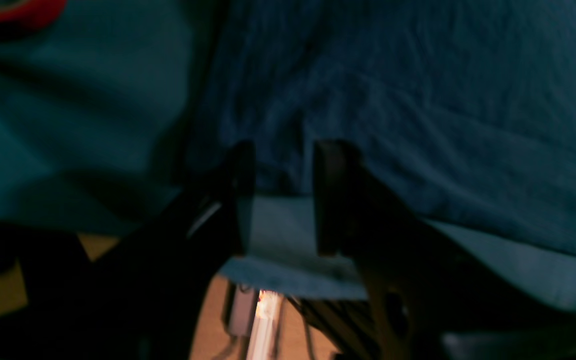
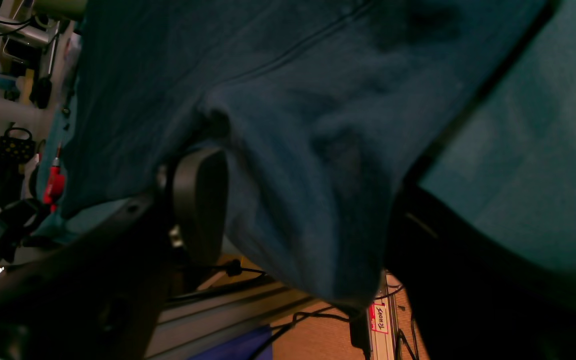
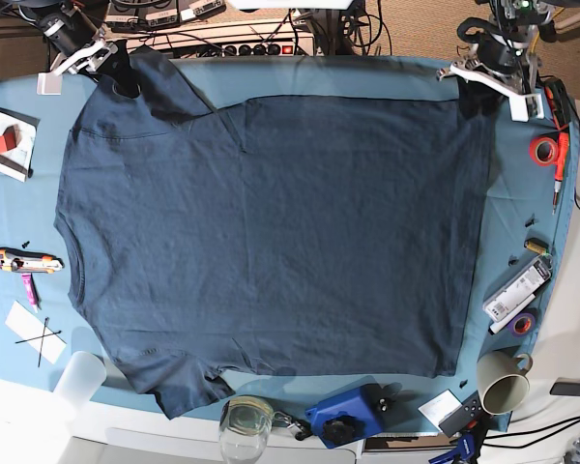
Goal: Fold the T-shirt properly
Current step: 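Move both grippers to the shirt's shoulder corners and grasp them, then pull the shoulder corners apart with both grippers to flatten the shirt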
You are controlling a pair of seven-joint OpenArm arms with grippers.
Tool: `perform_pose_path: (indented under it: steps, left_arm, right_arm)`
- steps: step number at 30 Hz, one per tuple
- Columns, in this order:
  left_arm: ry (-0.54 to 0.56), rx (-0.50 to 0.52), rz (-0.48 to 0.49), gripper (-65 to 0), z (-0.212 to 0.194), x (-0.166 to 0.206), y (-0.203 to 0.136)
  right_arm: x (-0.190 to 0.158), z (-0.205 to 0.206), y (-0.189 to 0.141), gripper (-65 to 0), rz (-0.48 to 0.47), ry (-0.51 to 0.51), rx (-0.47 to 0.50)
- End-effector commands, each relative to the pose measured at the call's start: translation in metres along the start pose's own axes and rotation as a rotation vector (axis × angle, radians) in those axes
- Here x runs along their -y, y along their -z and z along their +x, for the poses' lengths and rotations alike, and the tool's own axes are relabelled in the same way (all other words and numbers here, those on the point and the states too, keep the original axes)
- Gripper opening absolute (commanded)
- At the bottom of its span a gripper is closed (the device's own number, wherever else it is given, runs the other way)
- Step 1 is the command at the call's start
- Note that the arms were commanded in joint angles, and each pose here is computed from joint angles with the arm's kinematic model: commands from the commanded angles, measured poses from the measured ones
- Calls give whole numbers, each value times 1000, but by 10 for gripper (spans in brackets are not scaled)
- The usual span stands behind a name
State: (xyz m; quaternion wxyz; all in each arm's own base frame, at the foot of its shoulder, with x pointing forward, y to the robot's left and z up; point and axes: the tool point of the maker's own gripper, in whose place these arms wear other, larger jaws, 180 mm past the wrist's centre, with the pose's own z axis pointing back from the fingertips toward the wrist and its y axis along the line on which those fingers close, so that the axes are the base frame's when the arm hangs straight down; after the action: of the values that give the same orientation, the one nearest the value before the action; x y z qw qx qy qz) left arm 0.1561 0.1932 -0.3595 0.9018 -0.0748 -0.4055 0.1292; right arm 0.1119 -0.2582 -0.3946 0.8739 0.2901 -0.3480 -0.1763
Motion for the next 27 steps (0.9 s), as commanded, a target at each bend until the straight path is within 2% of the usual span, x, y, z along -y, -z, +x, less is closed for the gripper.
perform_pose_path:
  steps: [1,6,11,13,17,20,27]
  left_arm:
    - [26,25,-1,-441,8,-1,-2]
    - [83,36,2,-400,19,-7,0]
    - [76,27,43,-400,18,-20,7]
    - [63,14,44,-400,14,-24,15]
    - [22,-53,-17,-400,-3,-21,30]
    - [-4,-60,-54,-400,-6,-17,38]
    - [-62,-153,-11,-400,-40,-39,55]
  right_arm:
    - [20,-45,-9,-255,-108,9,-215]
    - [21,-45,-9,-255,-108,9,-221]
    - [21,-46,-9,-255,-110,8,-226]
    - [21,-48,-9,-255,-110,9,-233]
    - [21,-52,-10,-255,-109,10,-257]
    - [20,-54,-11,-255,-109,11,-269]
    - [20,-54,-11,-255,-110,11,-271]
